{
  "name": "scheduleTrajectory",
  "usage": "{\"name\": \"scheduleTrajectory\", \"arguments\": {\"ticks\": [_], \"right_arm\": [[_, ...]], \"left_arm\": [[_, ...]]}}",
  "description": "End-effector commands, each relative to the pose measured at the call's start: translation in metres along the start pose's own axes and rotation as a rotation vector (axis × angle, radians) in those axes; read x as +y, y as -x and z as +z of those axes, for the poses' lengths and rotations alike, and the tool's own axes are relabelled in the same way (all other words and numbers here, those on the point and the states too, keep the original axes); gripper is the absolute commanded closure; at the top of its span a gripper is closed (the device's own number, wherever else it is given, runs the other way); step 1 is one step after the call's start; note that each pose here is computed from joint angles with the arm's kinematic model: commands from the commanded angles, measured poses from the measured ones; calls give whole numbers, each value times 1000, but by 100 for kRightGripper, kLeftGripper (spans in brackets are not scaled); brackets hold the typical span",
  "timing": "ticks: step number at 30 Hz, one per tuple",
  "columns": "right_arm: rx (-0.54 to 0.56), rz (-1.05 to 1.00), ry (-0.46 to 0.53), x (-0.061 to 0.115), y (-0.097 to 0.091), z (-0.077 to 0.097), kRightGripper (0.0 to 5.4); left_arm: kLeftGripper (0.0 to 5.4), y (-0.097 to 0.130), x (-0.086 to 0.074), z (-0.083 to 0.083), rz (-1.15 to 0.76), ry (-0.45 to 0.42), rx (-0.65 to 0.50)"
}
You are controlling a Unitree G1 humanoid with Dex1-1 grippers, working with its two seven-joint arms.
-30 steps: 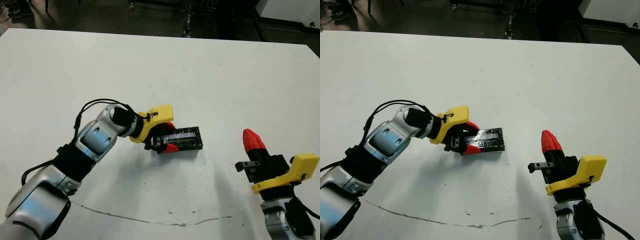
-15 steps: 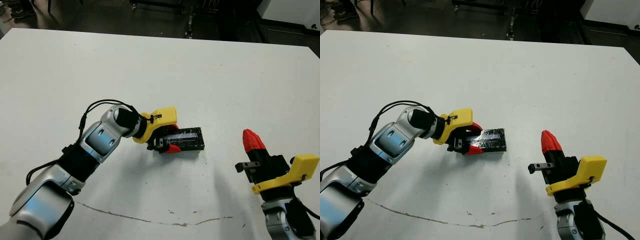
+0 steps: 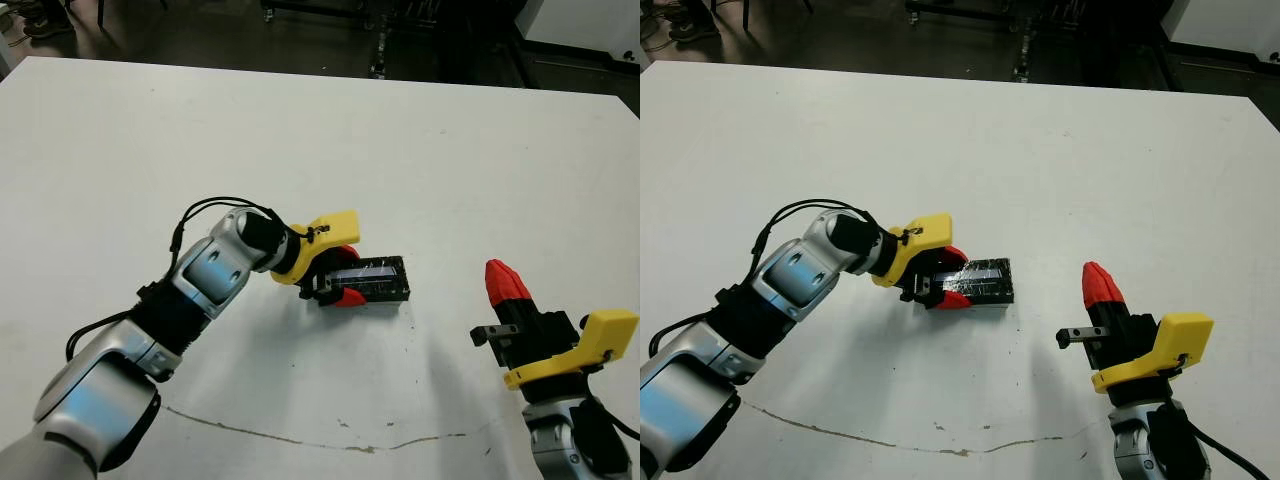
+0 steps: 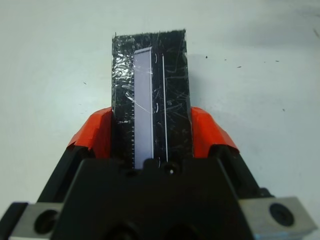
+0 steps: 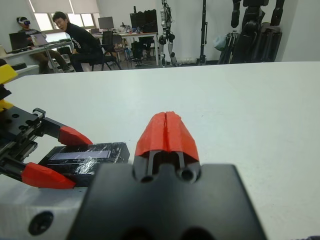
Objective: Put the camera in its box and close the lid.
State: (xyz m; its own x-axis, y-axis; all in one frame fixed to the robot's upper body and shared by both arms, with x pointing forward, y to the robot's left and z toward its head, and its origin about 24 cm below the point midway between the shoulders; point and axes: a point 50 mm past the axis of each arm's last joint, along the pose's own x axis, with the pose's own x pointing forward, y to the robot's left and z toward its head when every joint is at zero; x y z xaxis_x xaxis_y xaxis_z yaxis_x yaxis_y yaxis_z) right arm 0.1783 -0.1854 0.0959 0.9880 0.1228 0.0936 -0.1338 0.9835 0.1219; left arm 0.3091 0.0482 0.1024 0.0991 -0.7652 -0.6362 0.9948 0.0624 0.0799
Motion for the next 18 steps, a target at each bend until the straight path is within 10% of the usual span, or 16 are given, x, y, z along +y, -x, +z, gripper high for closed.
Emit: {"name": "scheduleTrajectory", "arguments": {"ticks": [1,14,18], "right_arm": [[8,-6,12,-3,2,-1,540],[12,-6,2,-2,2,-1,540],[11,-6,-2,-2,1,-1,540]], "left_arm": [[224,-26,-20,-10,-144,112,37],[224,-24,-24,-10,-75,106,142],[179,-23,-28,-7,-34,-119,153]]}}
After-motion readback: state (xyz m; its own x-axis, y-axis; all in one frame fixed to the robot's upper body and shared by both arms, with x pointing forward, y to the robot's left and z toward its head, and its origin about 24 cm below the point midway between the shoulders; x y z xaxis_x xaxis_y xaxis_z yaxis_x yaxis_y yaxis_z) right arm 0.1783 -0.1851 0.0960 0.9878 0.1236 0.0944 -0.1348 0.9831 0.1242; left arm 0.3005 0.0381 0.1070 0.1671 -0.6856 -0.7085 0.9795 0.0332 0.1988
